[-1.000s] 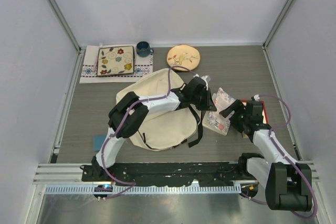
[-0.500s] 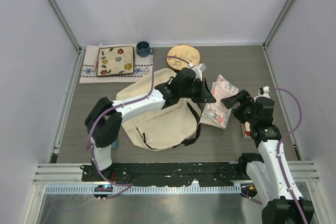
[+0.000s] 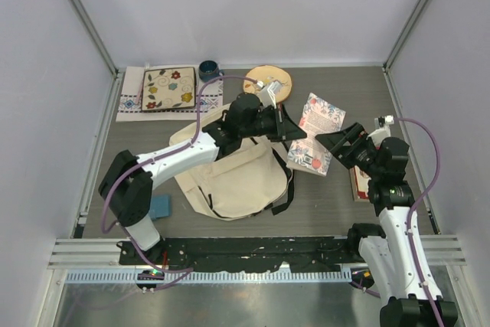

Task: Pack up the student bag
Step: Pick up the book from the center of the board.

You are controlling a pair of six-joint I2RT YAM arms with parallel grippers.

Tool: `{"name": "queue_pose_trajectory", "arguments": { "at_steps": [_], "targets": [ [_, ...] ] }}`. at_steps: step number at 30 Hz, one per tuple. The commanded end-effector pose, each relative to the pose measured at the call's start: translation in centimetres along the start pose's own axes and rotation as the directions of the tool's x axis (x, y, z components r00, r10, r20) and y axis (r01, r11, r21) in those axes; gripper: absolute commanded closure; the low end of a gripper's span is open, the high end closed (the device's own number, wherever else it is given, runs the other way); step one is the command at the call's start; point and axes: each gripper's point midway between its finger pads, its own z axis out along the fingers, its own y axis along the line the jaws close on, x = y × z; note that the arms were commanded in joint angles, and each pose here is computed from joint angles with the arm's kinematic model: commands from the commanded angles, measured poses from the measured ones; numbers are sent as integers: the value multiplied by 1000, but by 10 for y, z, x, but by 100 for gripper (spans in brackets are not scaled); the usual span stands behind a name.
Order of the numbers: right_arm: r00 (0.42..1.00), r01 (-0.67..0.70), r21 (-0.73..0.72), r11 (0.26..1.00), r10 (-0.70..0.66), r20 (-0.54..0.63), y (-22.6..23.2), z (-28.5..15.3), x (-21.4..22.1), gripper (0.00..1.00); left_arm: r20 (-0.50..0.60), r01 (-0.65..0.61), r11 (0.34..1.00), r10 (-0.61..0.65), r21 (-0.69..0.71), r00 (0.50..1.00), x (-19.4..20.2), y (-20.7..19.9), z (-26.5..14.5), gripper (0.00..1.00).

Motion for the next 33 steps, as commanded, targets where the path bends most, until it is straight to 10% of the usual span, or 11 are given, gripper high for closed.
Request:
{"name": "queue_pose_trajectory", "arguments": {
  "at_steps": [1, 10, 18, 24, 33],
  "targets": [
    [999, 45, -245, 968, -47, -4, 53, -9, -5, 11, 128, -125, 957, 94, 263, 987, -35, -84, -29, 100],
    [998, 56, -292, 955, -60, -3, 60, -9, -5, 18, 143, -138, 924, 93, 356, 985, -34, -104, -47, 100],
    [997, 80, -319, 944, -77, 23, 70, -13, -10, 68, 164, -122, 952, 78, 279, 983, -39, -83, -52, 100],
    [995, 96, -351, 932, -90, 33, 80, -18, -12, 99, 160, -105, 992, 92, 75, 983, -35, -43, -57, 25],
    [996, 68, -538, 840, -91, -17, 120, -37, -7, 99, 250, -130, 987, 151, -98, 957, -55, -22, -84, 0]
  ]
}}
